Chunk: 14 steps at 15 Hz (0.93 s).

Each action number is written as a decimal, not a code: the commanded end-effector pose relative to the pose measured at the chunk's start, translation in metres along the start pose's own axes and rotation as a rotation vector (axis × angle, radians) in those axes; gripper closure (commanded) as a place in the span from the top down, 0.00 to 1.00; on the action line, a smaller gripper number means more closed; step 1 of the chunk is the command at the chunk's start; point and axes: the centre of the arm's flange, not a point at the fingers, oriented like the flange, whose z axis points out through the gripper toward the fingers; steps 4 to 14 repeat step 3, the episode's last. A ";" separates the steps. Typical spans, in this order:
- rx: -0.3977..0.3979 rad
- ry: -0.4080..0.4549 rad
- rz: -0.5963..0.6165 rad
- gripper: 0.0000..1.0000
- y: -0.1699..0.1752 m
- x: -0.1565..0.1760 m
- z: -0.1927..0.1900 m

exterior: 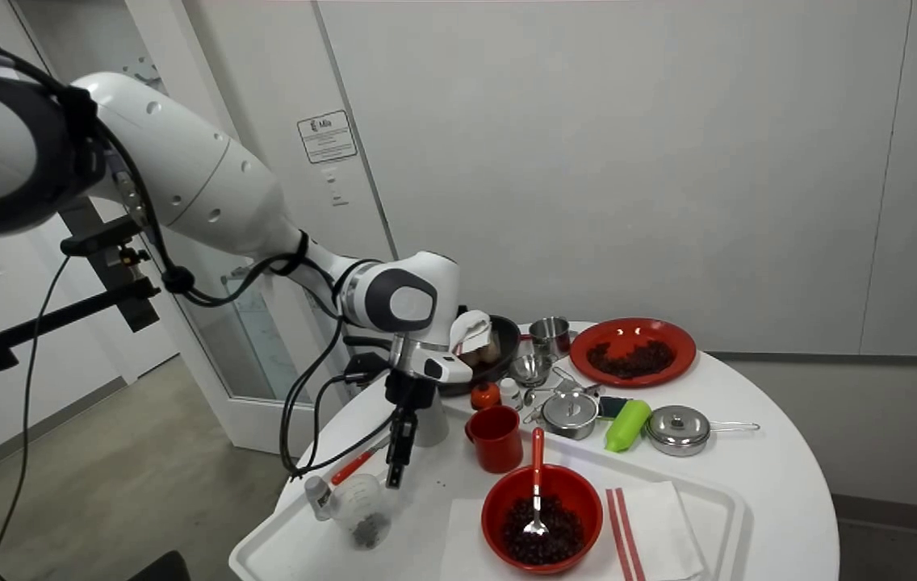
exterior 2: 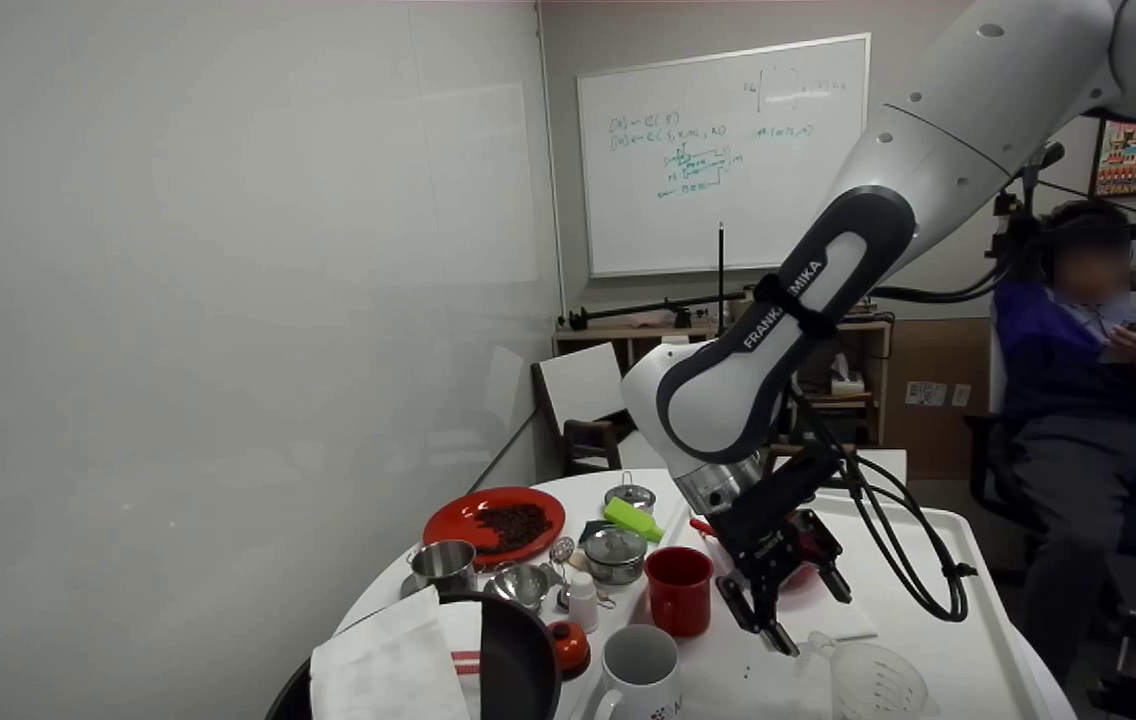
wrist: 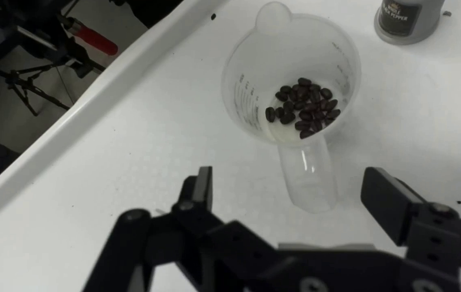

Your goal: Pour some of the contents of the clear jar into the red bowl

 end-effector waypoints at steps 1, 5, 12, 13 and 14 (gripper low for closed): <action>0.000 0.002 -0.002 0.99 0.002 0.001 -0.001; 0.002 0.002 -0.004 1.00 0.004 0.003 -0.001; 0.002 0.002 -0.004 1.00 0.004 0.003 -0.001; 0.002 0.002 -0.004 1.00 0.004 0.003 -0.001; 0.002 0.002 -0.004 1.00 0.004 0.003 -0.001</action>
